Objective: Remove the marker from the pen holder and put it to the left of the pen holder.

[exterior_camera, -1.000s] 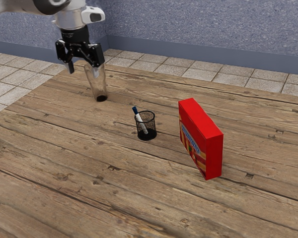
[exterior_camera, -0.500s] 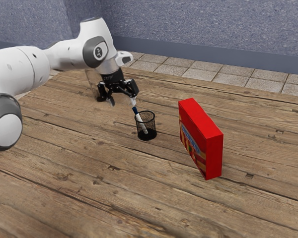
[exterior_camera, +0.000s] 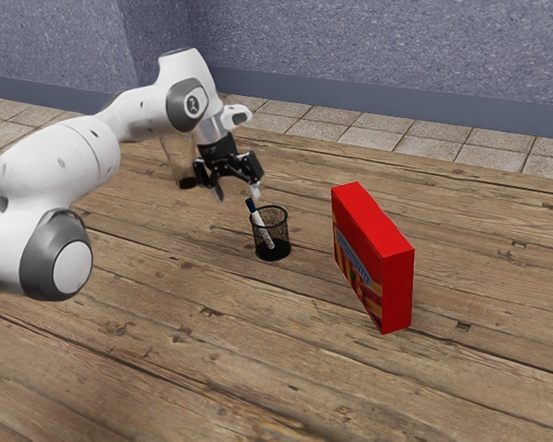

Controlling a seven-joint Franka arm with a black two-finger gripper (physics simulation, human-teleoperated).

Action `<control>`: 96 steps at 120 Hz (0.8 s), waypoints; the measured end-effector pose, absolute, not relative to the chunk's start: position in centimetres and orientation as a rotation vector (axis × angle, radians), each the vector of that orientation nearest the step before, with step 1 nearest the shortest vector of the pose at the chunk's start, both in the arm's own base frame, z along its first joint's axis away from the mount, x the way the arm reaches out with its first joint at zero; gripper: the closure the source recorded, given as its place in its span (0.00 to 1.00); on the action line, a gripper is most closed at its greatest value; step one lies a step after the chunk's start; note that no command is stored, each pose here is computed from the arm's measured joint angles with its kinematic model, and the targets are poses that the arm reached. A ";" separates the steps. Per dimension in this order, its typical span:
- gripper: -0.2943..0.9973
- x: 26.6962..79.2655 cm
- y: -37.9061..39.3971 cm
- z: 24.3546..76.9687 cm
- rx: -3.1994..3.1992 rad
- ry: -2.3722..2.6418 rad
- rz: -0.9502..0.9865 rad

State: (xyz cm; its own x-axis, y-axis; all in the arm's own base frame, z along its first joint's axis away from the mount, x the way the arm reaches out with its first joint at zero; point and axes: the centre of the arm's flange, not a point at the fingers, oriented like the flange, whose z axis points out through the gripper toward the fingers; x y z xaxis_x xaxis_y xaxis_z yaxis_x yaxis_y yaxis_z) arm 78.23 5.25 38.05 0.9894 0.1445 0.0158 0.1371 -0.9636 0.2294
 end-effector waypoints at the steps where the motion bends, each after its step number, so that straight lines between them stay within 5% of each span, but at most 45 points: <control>1: 0.23 78.2 5.2 38.1 2.904 0.207 0.050; 64: 0.24 79.9 4.7 34.9 2.898 0.132 0.088; 96: 0.66 80.0 4.1 35.6 2.886 0.106 0.112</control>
